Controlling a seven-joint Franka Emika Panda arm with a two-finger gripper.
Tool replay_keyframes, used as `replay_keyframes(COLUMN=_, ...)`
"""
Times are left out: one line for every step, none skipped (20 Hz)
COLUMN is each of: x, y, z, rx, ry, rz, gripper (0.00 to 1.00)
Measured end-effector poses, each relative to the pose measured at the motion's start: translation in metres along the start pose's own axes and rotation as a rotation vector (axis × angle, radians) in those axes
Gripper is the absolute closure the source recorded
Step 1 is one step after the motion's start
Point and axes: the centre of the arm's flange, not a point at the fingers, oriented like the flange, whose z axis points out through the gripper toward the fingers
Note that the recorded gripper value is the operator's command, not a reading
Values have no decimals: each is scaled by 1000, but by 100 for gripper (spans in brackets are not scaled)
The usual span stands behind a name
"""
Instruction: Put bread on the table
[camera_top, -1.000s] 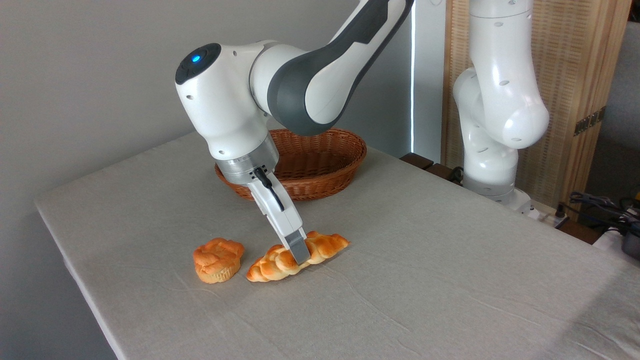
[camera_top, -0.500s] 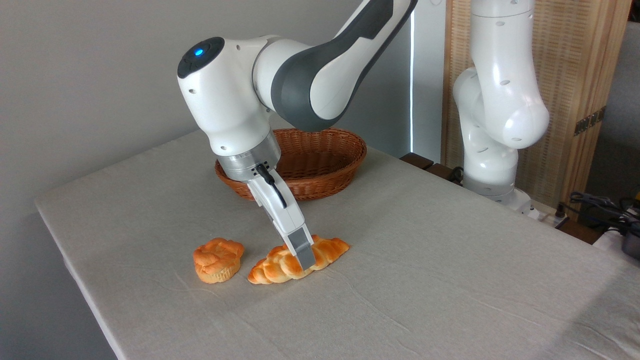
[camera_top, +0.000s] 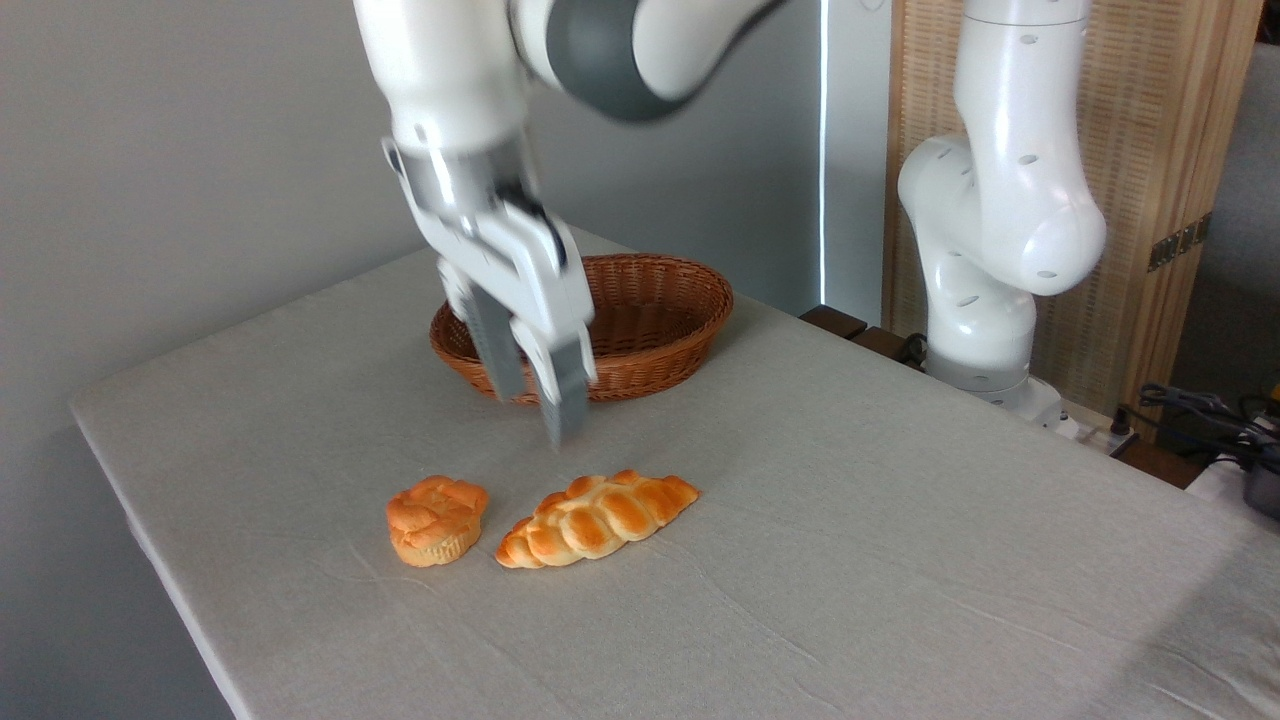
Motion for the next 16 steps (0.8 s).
replay_keyframes(x=5, y=2, z=-18, rx=24, ry=28, rz=-26, gripper=0)
replay_keyframes(x=9, y=1, z=-35, rx=46, ry=54, rz=-40, gripper=0)
replay_keyframes(x=11, y=0, z=-49, rx=63, ry=74, rz=-49, gripper=1)
replay_keyframes(x=12, y=-1, z=-59, rx=71, ry=82, rz=-54, gripper=7)
replay_keyframes(x=12, y=-3, z=-66, rx=73, ry=81, rz=-59, gripper=9)
replay_keyframes(x=14, y=-4, z=-70, rx=70, ry=75, rz=-73, gripper=9)
replay_keyframes(x=16, y=-6, z=-71, rx=66, ry=67, rz=-96, gripper=7)
replay_keyframes(x=18, y=-8, z=-71, rx=63, ry=60, rz=-113, gripper=0)
replay_keyframes(x=20, y=-10, z=-71, rx=63, ry=58, rz=-123, gripper=0)
replay_keyframes(x=22, y=-13, z=-71, rx=63, ry=57, rz=-133, gripper=0)
replay_keyframes(x=22, y=-15, z=-72, rx=64, ry=58, rz=-137, gripper=0)
replay_keyframes(x=21, y=-16, z=-73, rx=65, ry=58, rz=-140, gripper=0)
replay_keyframes(x=20, y=-17, z=-74, rx=65, ry=57, rz=-143, gripper=0)
replay_keyframes(x=19, y=-19, z=-74, rx=62, ry=54, rz=-147, gripper=0)
replay_keyframes(x=16, y=-21, z=-73, rx=59, ry=49, rz=-152, gripper=0)
replay_keyframes(x=14, y=-22, z=-73, rx=56, ry=45, rz=-156, gripper=0)
